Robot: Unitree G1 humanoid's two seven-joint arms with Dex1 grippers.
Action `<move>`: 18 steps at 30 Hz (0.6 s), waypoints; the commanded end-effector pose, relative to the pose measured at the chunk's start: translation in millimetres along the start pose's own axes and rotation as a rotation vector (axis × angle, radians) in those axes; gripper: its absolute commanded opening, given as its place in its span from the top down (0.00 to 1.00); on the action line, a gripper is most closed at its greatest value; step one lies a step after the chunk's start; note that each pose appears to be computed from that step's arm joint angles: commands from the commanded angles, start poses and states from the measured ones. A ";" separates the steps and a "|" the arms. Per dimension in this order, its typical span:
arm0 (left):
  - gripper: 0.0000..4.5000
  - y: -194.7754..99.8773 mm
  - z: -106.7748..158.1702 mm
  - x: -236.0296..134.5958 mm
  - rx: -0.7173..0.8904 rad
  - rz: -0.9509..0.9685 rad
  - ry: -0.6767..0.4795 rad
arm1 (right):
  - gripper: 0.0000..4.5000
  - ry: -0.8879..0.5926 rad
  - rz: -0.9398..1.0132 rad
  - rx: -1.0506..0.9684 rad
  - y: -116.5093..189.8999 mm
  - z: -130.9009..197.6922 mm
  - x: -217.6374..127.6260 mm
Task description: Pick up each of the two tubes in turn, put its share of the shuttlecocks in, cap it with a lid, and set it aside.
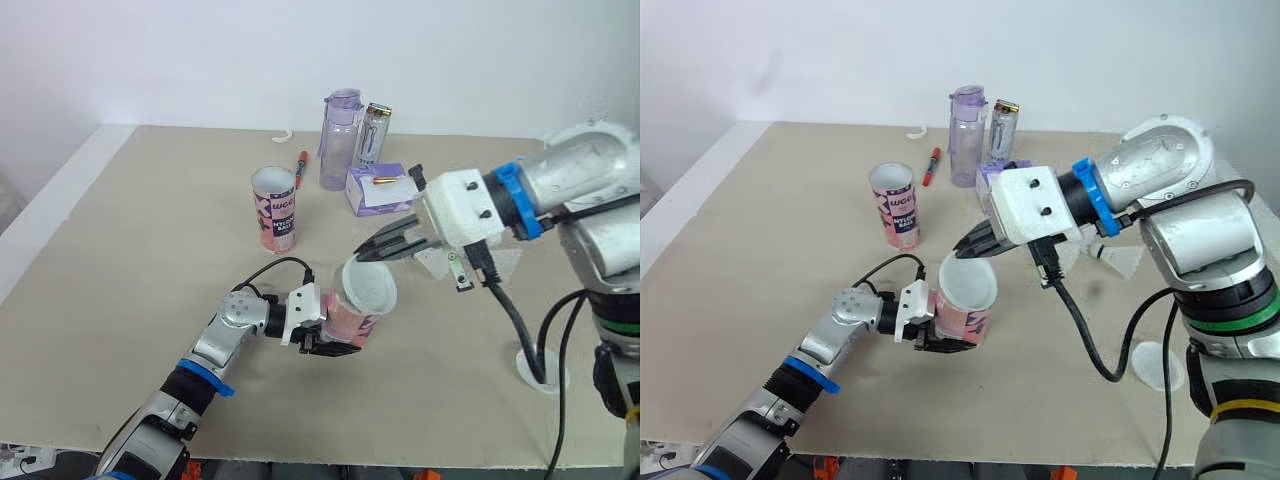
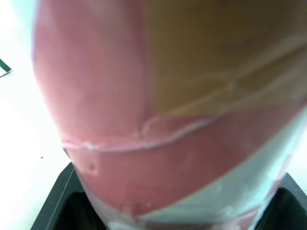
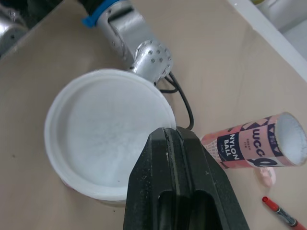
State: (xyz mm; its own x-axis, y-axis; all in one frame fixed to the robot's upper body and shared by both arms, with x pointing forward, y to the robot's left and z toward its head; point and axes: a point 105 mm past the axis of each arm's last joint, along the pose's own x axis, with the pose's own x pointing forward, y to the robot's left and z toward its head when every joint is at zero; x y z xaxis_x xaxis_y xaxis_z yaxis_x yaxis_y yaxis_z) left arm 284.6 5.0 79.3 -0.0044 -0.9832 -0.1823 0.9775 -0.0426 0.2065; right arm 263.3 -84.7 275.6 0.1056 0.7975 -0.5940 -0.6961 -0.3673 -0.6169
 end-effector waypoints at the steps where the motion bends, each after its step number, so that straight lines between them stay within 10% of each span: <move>1: 0.38 -9.9 -26.1 -0.9 -0.073 -0.013 0.090 | 0.99 0.047 -0.002 -0.064 -5.0 -3.6 -1.2; 18: 0.38 -9.5 -28.9 -4.9 -0.087 0.007 0.098 | 0.99 0.067 0.040 -0.107 -4.9 -13.4 7.4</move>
State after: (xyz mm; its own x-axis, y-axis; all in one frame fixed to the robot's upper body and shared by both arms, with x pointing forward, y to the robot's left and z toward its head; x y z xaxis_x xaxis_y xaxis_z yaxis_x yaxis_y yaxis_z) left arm 284.4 6.1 79.3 0.0066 -0.9834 -0.1815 0.9773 -0.0321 0.2093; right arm 279.6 -83.7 258.0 0.1151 0.7512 -0.6500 -0.6541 -0.4352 -0.6187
